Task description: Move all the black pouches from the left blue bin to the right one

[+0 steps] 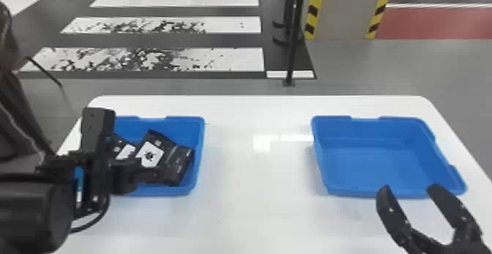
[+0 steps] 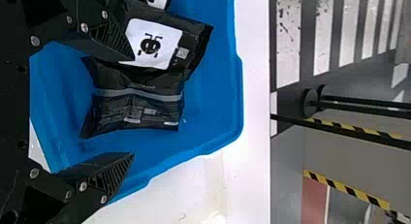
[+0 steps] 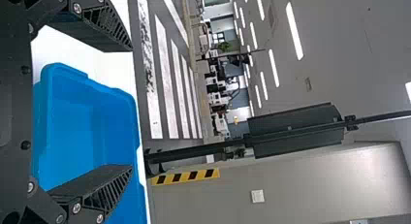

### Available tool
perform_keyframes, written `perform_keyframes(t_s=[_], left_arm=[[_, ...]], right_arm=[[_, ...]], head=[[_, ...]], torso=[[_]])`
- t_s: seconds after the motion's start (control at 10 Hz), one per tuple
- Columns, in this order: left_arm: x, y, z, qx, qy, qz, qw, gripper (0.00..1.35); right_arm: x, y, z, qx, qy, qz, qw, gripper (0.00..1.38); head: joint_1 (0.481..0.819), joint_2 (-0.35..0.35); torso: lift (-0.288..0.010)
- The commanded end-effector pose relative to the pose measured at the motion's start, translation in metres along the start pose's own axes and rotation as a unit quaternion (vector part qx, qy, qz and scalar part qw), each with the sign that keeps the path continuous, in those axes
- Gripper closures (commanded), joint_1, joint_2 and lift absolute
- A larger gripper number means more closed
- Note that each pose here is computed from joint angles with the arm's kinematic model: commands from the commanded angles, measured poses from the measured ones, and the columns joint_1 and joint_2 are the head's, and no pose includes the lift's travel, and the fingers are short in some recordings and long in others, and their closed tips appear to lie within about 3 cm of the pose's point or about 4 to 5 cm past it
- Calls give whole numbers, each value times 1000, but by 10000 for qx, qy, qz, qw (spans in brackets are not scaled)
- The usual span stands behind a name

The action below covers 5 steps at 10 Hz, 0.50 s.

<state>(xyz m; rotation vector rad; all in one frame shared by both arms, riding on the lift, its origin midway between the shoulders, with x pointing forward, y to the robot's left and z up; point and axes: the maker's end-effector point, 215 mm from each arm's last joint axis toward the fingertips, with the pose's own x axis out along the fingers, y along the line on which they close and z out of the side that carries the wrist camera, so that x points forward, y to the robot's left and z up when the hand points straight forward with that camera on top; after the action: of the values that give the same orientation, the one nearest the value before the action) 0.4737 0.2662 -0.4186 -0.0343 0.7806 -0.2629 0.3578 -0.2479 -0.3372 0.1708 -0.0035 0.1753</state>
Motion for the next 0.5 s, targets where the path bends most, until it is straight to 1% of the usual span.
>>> perform_keyframes(t_s=[0.0,0.2,0.4], left_arm=[[12,3,-5,-49,337,75,9994,151],[31,6,-8,-127,593,64,9981,156],[47,8,-17,-225,824,-3,9963,156]], right_arm=[[1,0,-1,36,7,-2,10000,173],[1,0,-3,40,17,-7,10000,173],[1,-1,-4,62,22,-14,10000,173]], head=[[695,24],[695,24],[695,24]], torso=[[-140],[-140],[-140]])
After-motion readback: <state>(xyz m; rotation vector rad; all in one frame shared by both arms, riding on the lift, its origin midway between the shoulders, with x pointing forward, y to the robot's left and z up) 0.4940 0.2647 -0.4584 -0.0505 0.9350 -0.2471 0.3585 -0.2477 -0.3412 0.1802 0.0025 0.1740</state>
